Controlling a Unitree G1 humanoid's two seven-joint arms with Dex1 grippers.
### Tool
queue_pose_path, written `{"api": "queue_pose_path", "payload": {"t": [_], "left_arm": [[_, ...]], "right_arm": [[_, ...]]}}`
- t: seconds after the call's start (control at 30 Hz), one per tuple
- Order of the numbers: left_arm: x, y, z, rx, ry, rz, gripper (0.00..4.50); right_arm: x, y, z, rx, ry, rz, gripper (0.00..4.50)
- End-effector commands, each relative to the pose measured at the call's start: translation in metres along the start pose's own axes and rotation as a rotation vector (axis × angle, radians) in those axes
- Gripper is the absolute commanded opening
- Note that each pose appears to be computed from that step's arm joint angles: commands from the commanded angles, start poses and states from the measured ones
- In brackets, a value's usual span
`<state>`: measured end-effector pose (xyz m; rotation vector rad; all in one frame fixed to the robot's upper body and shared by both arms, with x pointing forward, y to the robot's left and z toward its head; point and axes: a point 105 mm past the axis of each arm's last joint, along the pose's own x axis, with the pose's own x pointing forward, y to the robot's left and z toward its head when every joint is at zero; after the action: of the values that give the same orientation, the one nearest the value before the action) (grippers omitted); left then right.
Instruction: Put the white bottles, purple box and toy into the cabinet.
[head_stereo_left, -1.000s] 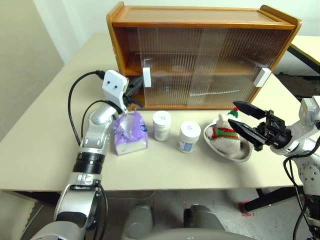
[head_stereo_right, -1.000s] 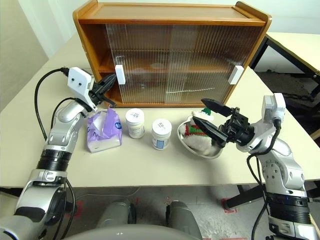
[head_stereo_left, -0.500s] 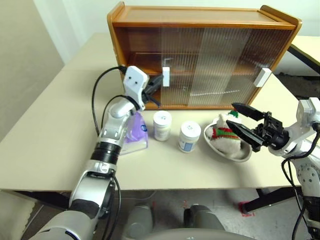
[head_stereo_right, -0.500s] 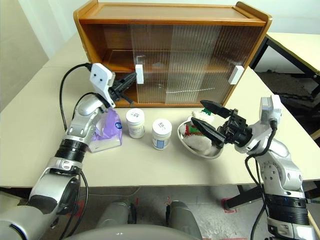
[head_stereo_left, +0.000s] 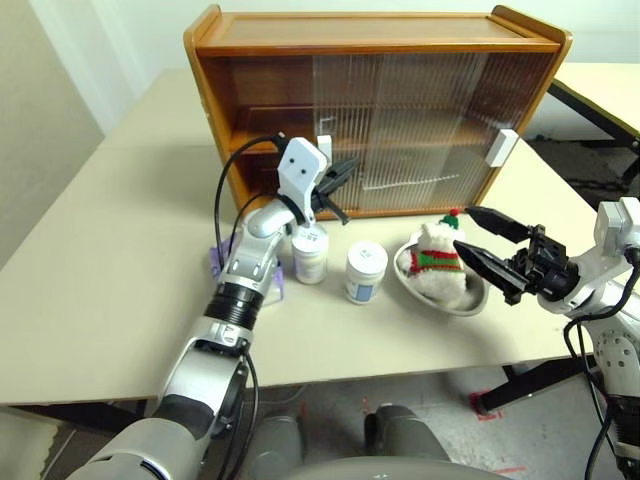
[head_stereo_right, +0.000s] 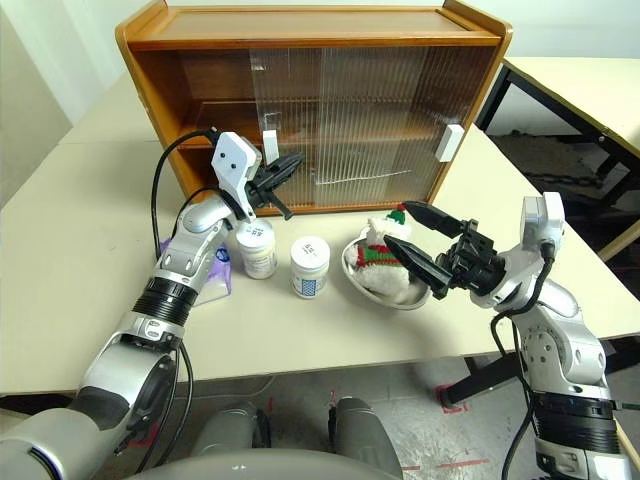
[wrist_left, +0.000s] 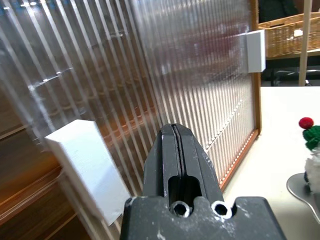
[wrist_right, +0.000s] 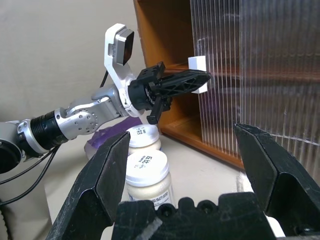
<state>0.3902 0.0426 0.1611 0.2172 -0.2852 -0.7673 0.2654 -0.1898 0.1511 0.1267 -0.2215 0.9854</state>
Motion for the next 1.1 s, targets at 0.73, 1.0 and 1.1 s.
{"api": "queue_pose_path", "payload": {"t": [0.73,1.0,1.1], "left_arm": [[-0.022,0.048,-0.005,0.006,0.056,0.252,0.04],[-0.006,0.031,-0.01,-0.012,0.076,0.177,0.04],[-0.002,0.023,-0.009,-0.008,0.069,0.135,0.04]], "right_arm": [[0.001,0.002,0.0,-0.015,0.005,0.016,4.5],[-0.003,0.002,0.001,-0.024,0.005,0.003,4.5],[-0.004,0.002,0.0,-0.024,0.005,0.0,4.5]]}}
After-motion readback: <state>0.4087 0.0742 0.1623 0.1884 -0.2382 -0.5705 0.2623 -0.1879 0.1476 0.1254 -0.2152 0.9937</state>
